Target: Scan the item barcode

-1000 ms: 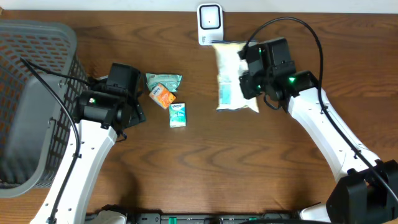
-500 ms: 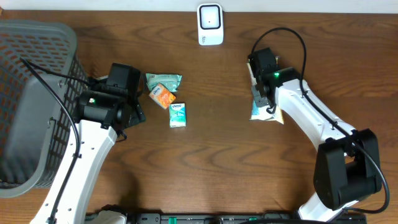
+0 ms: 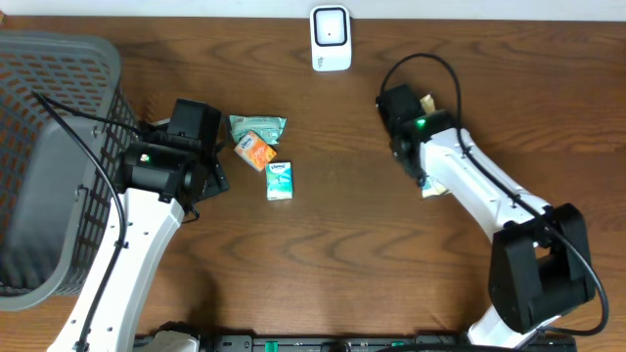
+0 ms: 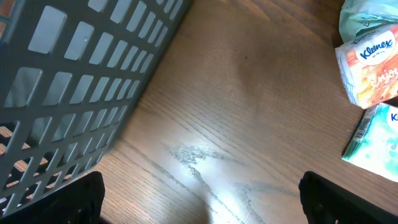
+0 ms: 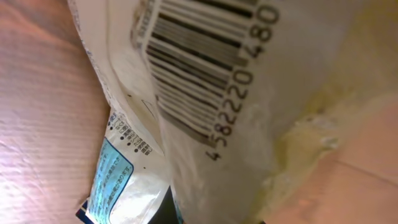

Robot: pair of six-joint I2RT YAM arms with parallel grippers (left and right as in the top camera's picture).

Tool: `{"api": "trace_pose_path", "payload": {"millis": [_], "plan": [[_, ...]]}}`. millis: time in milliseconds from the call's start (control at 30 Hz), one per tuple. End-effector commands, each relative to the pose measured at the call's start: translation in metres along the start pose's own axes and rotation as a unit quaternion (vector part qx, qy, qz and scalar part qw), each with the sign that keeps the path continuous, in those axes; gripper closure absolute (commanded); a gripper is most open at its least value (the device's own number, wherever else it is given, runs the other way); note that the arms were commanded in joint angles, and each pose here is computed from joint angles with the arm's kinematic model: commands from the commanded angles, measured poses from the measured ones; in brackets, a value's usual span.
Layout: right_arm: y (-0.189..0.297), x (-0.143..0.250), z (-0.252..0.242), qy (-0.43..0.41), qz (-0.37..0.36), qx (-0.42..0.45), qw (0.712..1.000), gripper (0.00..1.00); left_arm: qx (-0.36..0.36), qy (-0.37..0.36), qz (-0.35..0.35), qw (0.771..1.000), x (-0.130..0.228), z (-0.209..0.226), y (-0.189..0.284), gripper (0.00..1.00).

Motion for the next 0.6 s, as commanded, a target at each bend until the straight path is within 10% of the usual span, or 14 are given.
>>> {"api": "trace_pose_path", "payload": {"millis": [0, 267, 400, 567], "plan": [[0.013, -0.002, -0.014, 0.034, 0.015, 0.091, 0.995, 0.99, -0.003, 0.007, -0.007, 1.0, -0.002, 0.003, 0.002, 0.02], [0.014, -0.016, 0.019, 0.07, -0.043, -0.034, 0.996, 0.99, -0.003, 0.007, -0.007, 1.0, -0.002, 0.003, 0.002, 0.02], [0.013, -0.018, 0.03, 0.069, -0.044, -0.058, 0.995, 0.54, -0.003, 0.007, -0.007, 1.0, -0.002, 0.003, 0.002, 0.02], [0.023, -0.021, 0.049, 0.09, -0.054, -0.081, 0.991, 0.55, -0.003, 0.007, -0.007, 1.0, -0.002, 0.003, 0.002, 0.02]]}}
Point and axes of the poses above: each gripper's point midway between its finger pads, its own y axis back along the fingers, its own z axis along the line the jaws close on, x = y × z, the point moved 6 cm from there along y, back along the fingers, and after that the axes turned 14 degrees about y, right-handed, at the moved point
